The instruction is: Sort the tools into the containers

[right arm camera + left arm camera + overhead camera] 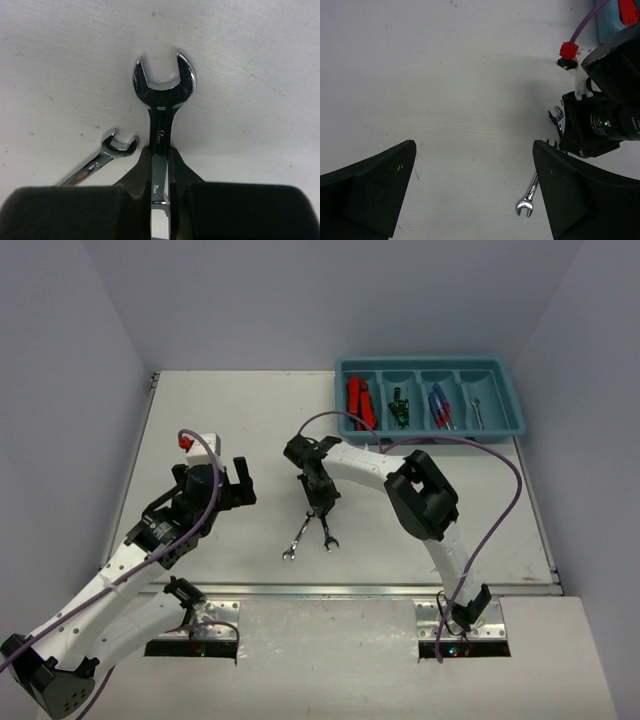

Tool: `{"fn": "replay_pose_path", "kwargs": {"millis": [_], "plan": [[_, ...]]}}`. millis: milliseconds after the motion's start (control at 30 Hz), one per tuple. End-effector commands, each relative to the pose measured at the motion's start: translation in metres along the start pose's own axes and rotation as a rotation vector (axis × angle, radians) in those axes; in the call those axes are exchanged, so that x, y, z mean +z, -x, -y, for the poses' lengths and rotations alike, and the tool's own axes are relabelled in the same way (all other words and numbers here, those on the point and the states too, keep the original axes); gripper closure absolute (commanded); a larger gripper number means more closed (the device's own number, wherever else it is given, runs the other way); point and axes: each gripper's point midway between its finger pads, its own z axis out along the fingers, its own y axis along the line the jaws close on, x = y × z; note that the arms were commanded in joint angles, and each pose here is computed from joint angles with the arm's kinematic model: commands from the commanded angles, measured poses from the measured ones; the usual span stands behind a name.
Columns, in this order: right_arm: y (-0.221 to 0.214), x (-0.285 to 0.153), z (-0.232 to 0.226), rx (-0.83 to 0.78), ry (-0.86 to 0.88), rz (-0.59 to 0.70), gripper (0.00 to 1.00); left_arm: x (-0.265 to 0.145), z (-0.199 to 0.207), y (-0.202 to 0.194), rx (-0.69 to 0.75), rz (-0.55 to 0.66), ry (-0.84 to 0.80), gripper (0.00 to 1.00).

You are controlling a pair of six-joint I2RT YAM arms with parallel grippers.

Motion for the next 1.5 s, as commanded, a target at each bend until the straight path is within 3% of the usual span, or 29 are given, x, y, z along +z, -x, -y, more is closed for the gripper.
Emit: {"fn": "replay_pose_path", "kwargs": {"millis": [0,233,533,633,867,1000,1200,1467], "plan": [[-0.02,0.014,0.008,-0.03,-0.014,-0.063,1.0,-0.004,0.008,0.02,-0.021,0.06,-0.035,0.0],[0.012,-0.051,0.021,-0.094,-0.015,0.122,1.0,-0.005,0.007,0.02,-0.016,0.06,-0.031,0.0],[0.028,-0.103,0.077,-0.057,-0.084,0.254,1.0,-0.002,0.009,0.017,-0.007,0.048,-0.038,0.0],[0.043,-0.128,0.134,-0.019,-0.238,0.305,1.0,0.0,0.011,0.015,0.0,0.035,-0.043,0.0],[0.109,-0.217,0.322,0.137,-0.683,0.42,1.0,-0.007,0.012,0.02,-0.015,0.063,-0.065,0.0],[0.139,-0.23,0.402,0.194,-0.83,0.427,1.0,-0.01,0.013,0.022,-0.021,0.071,-0.081,0.0],[0.176,-0.248,0.481,0.167,-1.145,0.477,1.0,-0.013,0.018,0.022,-0.022,0.074,-0.116,0.0],[0.185,-0.226,0.496,0.153,-1.266,0.521,1.0,-0.015,0.026,0.019,-0.01,0.066,-0.151,0.0]]}}
